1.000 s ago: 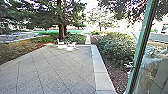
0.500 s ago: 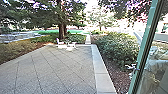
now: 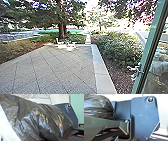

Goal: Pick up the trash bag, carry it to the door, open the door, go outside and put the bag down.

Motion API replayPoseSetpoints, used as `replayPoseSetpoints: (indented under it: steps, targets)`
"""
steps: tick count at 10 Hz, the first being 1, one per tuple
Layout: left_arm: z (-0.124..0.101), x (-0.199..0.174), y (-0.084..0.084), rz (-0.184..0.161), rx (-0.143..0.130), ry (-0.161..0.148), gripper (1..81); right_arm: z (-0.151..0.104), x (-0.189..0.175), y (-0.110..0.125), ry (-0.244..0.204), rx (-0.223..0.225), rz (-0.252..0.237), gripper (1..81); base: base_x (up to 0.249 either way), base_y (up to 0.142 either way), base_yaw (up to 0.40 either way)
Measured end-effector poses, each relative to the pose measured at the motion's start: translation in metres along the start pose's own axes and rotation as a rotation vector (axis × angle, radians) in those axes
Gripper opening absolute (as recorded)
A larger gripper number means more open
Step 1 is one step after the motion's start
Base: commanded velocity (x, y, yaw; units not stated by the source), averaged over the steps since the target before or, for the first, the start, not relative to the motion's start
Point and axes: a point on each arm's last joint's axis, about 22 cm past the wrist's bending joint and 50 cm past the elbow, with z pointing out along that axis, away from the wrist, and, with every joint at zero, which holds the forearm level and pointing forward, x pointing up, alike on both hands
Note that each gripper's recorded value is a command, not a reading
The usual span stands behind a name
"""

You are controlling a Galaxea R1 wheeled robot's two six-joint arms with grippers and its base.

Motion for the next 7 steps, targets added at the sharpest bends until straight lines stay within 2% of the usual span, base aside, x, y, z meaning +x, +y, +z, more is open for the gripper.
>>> replayPoseSetpoints:
  steps: [7]
  targets:
    - [0.0001, 0.0002, -0.0001, 0.0, 0.0, -0.001, 1.0, 0.0001, 0.0018, 0.0002, 0.001, 0.0, 0.0, 81.1, 0.111, 0.0, 0.0]
